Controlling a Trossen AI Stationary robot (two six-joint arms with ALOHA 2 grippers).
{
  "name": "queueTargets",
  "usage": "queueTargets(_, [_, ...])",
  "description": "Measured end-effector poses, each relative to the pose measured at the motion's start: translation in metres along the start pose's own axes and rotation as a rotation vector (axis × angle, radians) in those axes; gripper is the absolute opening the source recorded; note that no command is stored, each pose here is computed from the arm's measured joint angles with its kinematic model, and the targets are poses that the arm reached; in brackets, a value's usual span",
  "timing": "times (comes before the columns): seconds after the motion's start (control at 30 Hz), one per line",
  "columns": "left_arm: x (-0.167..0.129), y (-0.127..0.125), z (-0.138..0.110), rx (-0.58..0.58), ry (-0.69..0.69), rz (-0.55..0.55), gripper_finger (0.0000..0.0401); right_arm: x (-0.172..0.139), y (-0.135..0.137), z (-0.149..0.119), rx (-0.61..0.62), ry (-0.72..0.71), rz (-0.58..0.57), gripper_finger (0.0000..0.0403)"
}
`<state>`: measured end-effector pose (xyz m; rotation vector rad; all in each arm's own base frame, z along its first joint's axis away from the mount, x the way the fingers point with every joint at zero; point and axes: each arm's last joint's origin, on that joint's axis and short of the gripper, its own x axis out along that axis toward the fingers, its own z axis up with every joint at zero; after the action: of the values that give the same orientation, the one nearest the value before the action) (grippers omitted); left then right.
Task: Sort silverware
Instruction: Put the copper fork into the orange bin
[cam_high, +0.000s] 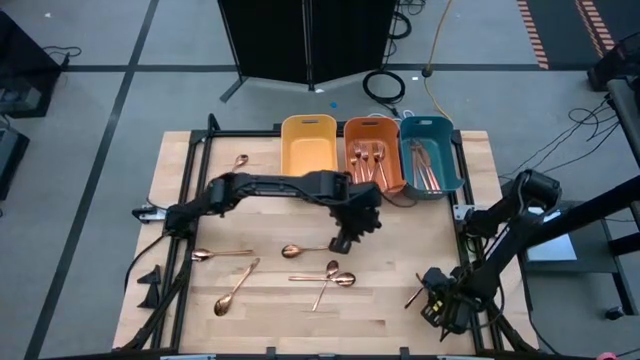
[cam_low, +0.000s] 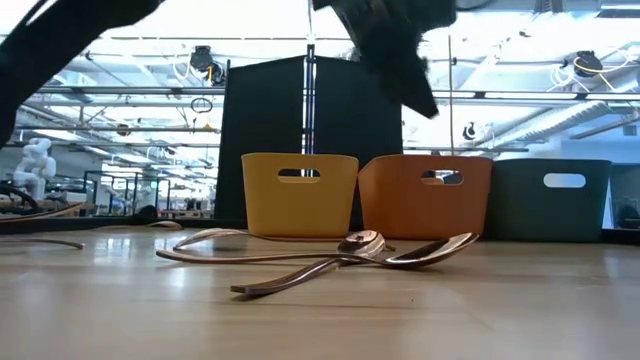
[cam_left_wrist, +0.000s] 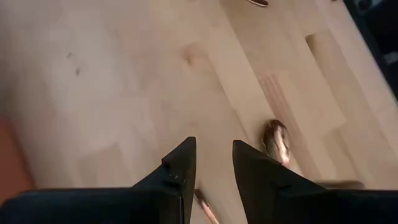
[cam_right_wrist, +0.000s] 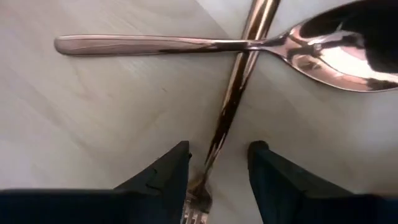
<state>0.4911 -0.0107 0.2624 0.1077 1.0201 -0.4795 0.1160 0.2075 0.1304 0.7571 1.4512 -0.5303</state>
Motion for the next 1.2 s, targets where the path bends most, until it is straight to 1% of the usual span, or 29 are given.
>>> queueTargets(0.07, [-0.012, -0.004, -0.003, -0.006, -0.008, 0.006, 0.0101, 0.004, 0.001, -0.001, -0.001, -0.007, -0.025, 0.0122])
queueTargets(0.13, [-0.021, -0.010, -0.007, -0.001, -0.022, 0.016, 0.0097, 0.006, 0.006, -0.002, -0.001, -0.014, -0.043, 0.0084])
queueTargets(0.23, [-0.034, -0.019, -0.017, -0.003, -0.103, 0.054, 0.0087, 0.007, 0.012, -0.004, 0.003, -0.026, -0.053, 0.0020])
queueTargets(0.27, [-0.038, -0.022, -0.023, -0.008, -0.135, 0.069, 0.0084, 0.007, 0.014, -0.004, 0.005, -0.033, -0.052, 0.0012])
queueTargets(0.37, [-0.038, -0.027, -0.042, -0.039, -0.282, 0.109, 0.0075, 0.004, 0.016, -0.004, 0.048, -0.037, -0.046, 0.0011])
queueTargets(0.5, [-0.015, -0.027, -0.061, -0.104, -0.549, 0.131, 0.0073, -0.009, 0.018, 0.003, 0.096, -0.006, -0.018, 0.0004])
queueTargets(0.57, [-0.005, -0.029, -0.065, -0.150, -0.660, 0.111, 0.0073, -0.019, 0.019, 0.008, 0.122, 0.042, 0.014, 0.0003])
queueTargets(0.63, [0.003, -0.030, -0.065, -0.193, -0.736, 0.083, 0.0073, -0.030, 0.023, 0.012, 0.115, 0.129, 0.059, 0.0002])
queueTargets(0.7, [0.011, -0.032, -0.069, -0.234, -0.727, 0.057, 0.0073, -0.039, 0.025, 0.016, 0.106, 0.222, 0.098, 0.0002])
queueTargets(0.77, [0.015, -0.035, -0.069, -0.234, -0.719, 0.047, 0.0073, -0.050, 0.027, 0.020, 0.095, 0.321, 0.152, 0.0001])
queueTargets(0.83, [0.015, -0.038, -0.067, -0.208, -0.720, 0.045, 0.0073, -0.059, 0.028, 0.024, 0.088, 0.419, 0.181, 0.0001])
queueTargets(0.87, [0.015, -0.039, -0.066, -0.200, -0.723, 0.044, 0.0073, -0.064, 0.027, 0.026, 0.079, 0.452, 0.200, 0.0001])
queueTargets(0.93, [0.014, -0.040, -0.066, -0.187, -0.727, 0.023, 0.0073, -0.074, 0.026, 0.029, 0.045, 0.475, 0.256, 0.0001])
queueTargets(1.0, [0.013, -0.041, -0.064, -0.155, -0.747, -0.036, 0.0073, -0.084, 0.026, 0.034, -0.005, 0.460, 0.340, 0.0001])
queueTargets(1.03, [0.012, -0.042, -0.063, -0.135, -0.763, -0.062, 0.0073, -0.089, 0.025, 0.037, -0.021, 0.432, 0.370, 0.0001])
queueTargets(1.1, [0.010, -0.044, -0.060, -0.123, -0.786, -0.080, 0.0073, -0.096, 0.022, 0.045, -0.042, 0.353, 0.416, 0.0001])
queueTargets(1.13, [0.009, -0.044, -0.060, -0.142, -0.789, -0.088, 0.0073, -0.099, 0.021, 0.049, -0.054, 0.308, 0.436, 0.0000])
queueTargets(1.17, [0.008, -0.044, -0.059, -0.185, -0.789, -0.105, 0.0073, -0.101, 0.019, 0.054, -0.073, 0.262, 0.452, 0.0000])
queueTargets(1.2, [0.007, -0.043, -0.057, -0.253, -0.794, -0.129, 0.0073, -0.103, 0.018, 0.058, -0.102, 0.213, 0.466, 0.0000])
